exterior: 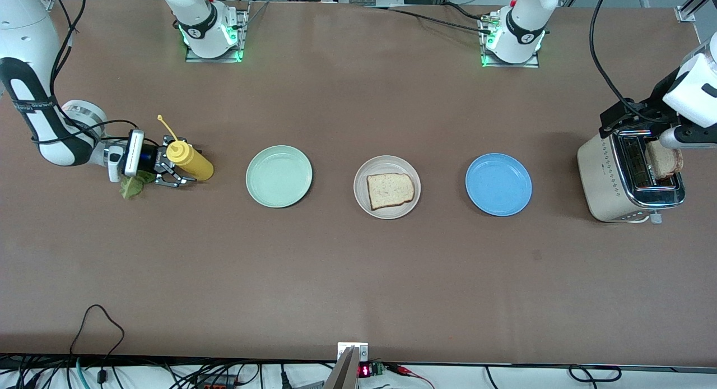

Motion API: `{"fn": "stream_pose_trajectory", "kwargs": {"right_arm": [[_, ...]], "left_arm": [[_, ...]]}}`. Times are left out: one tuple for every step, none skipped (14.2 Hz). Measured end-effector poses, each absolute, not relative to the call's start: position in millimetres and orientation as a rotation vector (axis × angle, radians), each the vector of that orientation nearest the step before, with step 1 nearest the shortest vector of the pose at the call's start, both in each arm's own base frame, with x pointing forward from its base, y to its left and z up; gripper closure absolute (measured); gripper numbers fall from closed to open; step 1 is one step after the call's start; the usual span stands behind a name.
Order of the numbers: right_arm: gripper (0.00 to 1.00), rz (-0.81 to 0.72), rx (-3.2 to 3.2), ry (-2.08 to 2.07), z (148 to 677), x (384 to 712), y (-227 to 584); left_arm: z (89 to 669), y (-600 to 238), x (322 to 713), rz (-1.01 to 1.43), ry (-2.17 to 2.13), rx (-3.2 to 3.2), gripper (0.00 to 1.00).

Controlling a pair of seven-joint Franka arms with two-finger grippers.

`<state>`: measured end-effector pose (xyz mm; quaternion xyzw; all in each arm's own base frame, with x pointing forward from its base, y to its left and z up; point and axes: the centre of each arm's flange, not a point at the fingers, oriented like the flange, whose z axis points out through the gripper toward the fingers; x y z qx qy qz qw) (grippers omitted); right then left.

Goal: Make sandwich in beige plate with both arms
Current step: 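Open the right gripper, release the bottle and withdraw it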

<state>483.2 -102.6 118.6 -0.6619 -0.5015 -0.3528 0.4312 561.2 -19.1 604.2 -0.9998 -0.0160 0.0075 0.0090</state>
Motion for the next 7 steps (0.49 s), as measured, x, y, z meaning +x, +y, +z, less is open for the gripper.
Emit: {"fn": "stream_pose_trajectory", "kwargs": {"right_arm": [[0.07, -0.881, -1.651, -1.250, 118.6, 483.1, -103.4], [0.04, -0.882, -1.652, -1.250, 118.6, 482.9, -104.1], [0.04, -0.884, -1.654, -1.249, 118.6, 482.7, -105.2], [0.00, -0.885, -1.655, -1.249, 118.5, 482.2, -106.8], [0.00, -0.889, -1.657, -1.250, 118.4, 481.7, -108.9], [0.00, -0.896, -1.659, -1.250, 118.4, 481.0, -111.8], [0.00, -0.901, -1.661, -1.249, 118.4, 480.2, -114.9]], "left_arm": [[604.1, -19.2, 561.1, 0.024, -0.050, -3.123, 0.00], [604.1, -19.2, 561.1, 0.024, -0.050, -3.123, 0.00], [604.1, -19.2, 561.1, 0.024, -0.050, -3.123, 0.00], [604.1, -19.3, 561.1, 0.024, -0.050, -3.123, 0.00], [604.1, -19.3, 561.1, 0.024, -0.050, -3.123, 0.00], [604.1, -19.3, 561.2, 0.023, -0.049, -3.123, 0.00], [604.1, -19.3, 561.2, 0.024, -0.049, -3.123, 0.00]]}}
